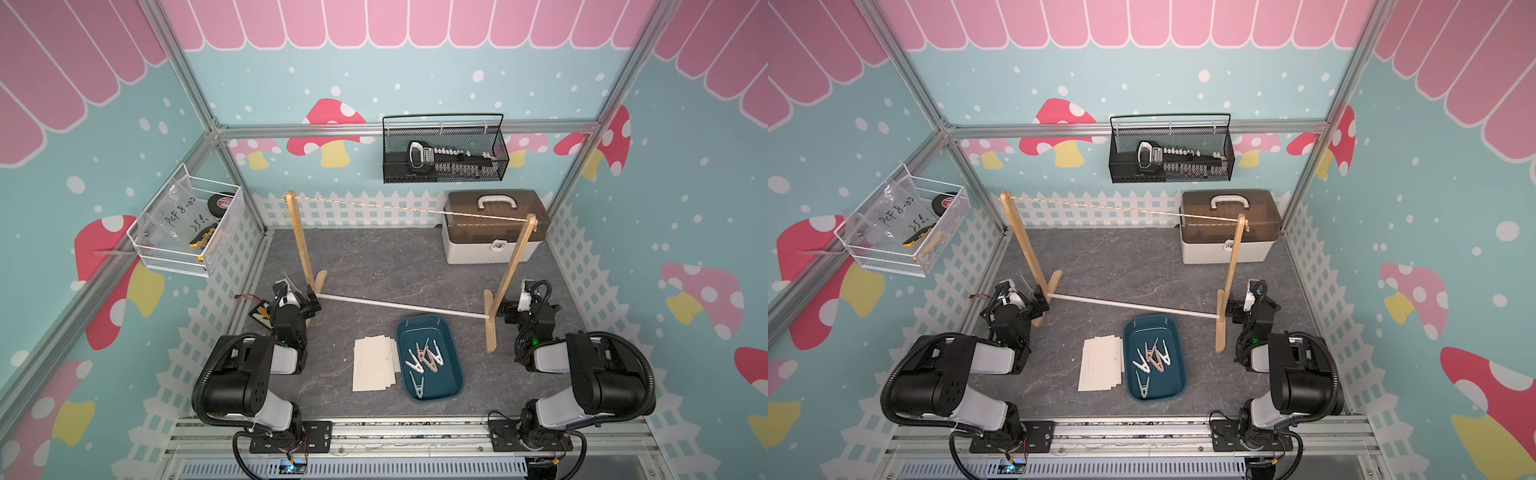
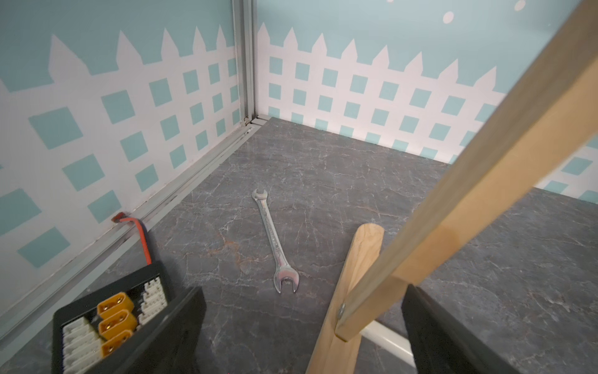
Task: Remove the postcards from the strings
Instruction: Reset both arms
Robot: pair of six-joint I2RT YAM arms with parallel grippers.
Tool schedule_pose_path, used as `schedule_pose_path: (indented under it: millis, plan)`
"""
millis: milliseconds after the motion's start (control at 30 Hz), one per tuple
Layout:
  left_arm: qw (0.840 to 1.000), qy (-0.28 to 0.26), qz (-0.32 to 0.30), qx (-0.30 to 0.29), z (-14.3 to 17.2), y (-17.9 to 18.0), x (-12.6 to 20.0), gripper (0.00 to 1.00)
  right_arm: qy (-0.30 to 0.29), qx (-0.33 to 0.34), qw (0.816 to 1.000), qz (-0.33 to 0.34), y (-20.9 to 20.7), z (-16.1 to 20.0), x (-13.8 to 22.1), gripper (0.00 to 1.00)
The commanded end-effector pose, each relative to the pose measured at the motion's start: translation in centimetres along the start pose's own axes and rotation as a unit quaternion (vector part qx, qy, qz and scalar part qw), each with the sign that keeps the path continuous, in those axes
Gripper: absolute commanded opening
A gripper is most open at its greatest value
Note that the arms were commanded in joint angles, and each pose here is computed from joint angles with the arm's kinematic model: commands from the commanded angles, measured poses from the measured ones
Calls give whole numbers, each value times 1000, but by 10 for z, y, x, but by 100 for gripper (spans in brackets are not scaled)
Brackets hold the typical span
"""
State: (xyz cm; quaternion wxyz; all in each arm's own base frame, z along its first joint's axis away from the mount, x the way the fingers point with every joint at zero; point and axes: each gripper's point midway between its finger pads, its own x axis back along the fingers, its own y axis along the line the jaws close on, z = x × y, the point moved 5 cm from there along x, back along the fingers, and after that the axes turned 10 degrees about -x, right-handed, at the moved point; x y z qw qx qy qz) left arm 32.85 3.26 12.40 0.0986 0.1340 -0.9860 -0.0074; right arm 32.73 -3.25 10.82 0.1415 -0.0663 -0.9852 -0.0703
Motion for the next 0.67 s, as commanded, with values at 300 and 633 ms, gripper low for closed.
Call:
schedule_pose_path:
  millis: [300, 633]
  plan:
    - [998, 17, 5, -56, -11, -20, -15, 99, -8, 21, 1000, -22, 10, -9, -6, 99]
    - [998, 22, 5, -58, -10, -20, -16, 99, -7, 21, 999, -23, 11, -9, -7, 99]
